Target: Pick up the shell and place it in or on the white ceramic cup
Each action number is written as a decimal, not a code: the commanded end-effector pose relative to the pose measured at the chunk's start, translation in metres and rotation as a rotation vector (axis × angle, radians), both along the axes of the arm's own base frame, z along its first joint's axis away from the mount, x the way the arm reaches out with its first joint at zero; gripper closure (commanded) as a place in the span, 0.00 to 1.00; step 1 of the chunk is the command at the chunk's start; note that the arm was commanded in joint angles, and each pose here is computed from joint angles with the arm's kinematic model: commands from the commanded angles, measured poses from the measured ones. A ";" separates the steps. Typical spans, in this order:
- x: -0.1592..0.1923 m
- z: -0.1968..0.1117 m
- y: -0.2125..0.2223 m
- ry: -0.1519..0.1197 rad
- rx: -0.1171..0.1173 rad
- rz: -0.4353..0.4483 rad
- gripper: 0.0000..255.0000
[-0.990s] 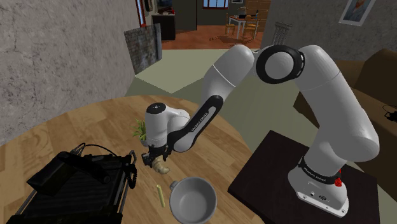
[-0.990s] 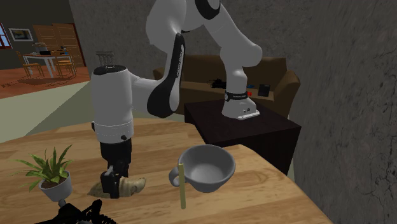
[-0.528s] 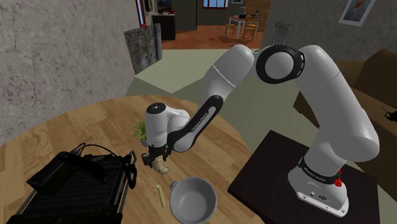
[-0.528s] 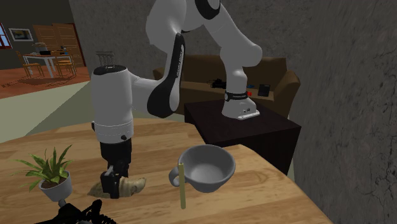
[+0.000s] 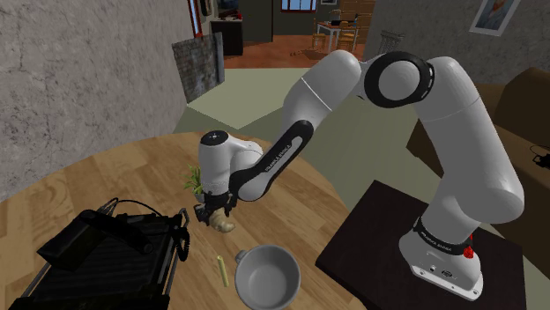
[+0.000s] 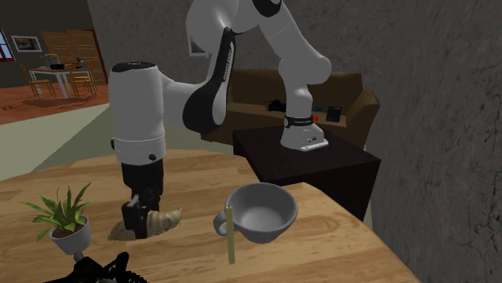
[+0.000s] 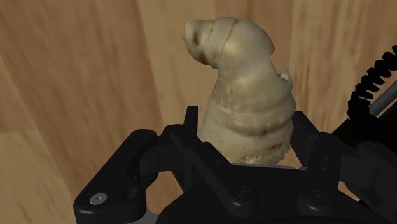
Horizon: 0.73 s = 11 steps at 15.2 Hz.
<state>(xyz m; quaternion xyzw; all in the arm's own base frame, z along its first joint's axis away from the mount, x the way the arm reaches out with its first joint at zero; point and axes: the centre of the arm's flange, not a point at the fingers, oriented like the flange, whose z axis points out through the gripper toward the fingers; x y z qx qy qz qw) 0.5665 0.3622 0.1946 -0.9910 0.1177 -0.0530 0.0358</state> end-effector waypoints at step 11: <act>-0.001 0.064 0.001 0.000 0.000 0.000 1.00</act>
